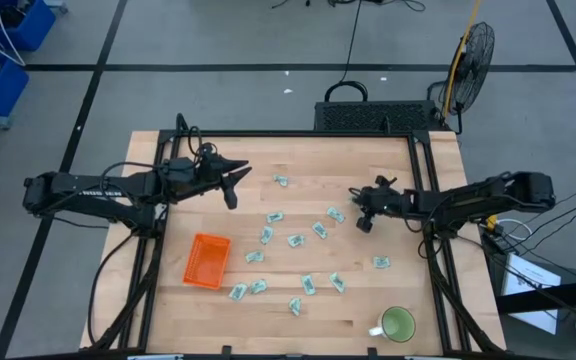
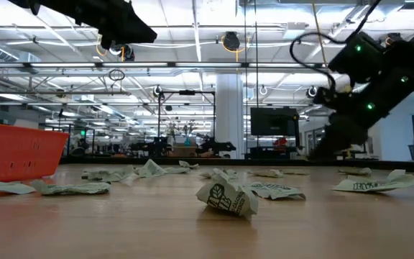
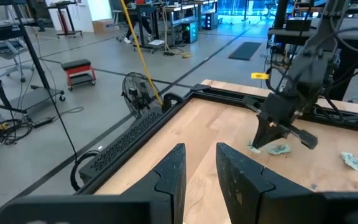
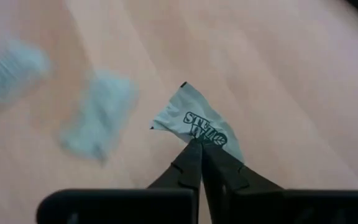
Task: Pick and place Stevia / Truvia into bins
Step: Put the white stevia packet into the orange bin
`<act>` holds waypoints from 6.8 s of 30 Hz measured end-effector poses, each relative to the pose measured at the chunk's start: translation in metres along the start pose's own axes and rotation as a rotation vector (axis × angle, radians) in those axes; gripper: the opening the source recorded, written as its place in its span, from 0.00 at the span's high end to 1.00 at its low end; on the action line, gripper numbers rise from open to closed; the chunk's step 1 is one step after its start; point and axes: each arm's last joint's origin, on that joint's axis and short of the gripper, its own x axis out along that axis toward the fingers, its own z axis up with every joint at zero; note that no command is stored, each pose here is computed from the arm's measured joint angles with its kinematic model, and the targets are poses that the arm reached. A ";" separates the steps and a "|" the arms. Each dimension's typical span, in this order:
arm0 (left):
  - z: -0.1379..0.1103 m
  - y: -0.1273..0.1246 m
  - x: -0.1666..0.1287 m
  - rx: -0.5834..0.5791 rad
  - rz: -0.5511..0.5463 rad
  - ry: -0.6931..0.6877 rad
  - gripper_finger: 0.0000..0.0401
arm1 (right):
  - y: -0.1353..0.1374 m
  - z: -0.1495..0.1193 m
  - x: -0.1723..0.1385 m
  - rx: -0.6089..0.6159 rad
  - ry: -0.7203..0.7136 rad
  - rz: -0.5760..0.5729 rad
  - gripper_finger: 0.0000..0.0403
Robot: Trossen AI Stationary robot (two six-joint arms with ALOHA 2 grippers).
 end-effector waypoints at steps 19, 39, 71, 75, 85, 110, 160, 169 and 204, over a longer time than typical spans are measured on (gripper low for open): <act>0.002 0.007 -0.001 0.012 0.117 -0.016 0.77 | 0.051 0.118 -0.034 -0.068 -0.533 0.457 1.00; 0.026 0.025 -0.036 0.027 0.402 -0.171 0.77 | 0.170 0.221 0.103 -0.302 -0.696 0.613 1.00; 0.013 0.026 -0.037 -0.006 0.383 -0.063 0.77 | 0.227 0.197 0.210 -0.202 -0.602 0.669 0.88; 0.013 0.025 -0.037 -0.016 0.367 -0.063 0.77 | 0.227 0.198 0.210 -0.223 -0.616 0.661 0.79; 0.001 0.019 -0.035 0.046 0.144 0.064 0.77 | 0.212 0.243 0.155 -0.354 -0.501 0.628 0.71; -0.055 -0.139 -0.051 0.199 -0.764 0.583 0.77 | 0.083 0.250 -0.069 -0.249 -0.053 0.216 0.78; -0.159 -0.229 -0.020 0.482 -0.566 1.259 0.77 | 0.048 0.133 -0.071 -0.059 -0.384 0.271 0.78; -0.124 -0.219 -0.019 0.440 -0.527 1.092 0.98 | 0.048 0.135 -0.072 -0.114 -0.410 0.260 0.78; -0.115 -0.107 -0.055 0.045 -0.064 1.385 0.94 | 0.048 0.113 -0.060 -0.076 -0.356 0.267 0.78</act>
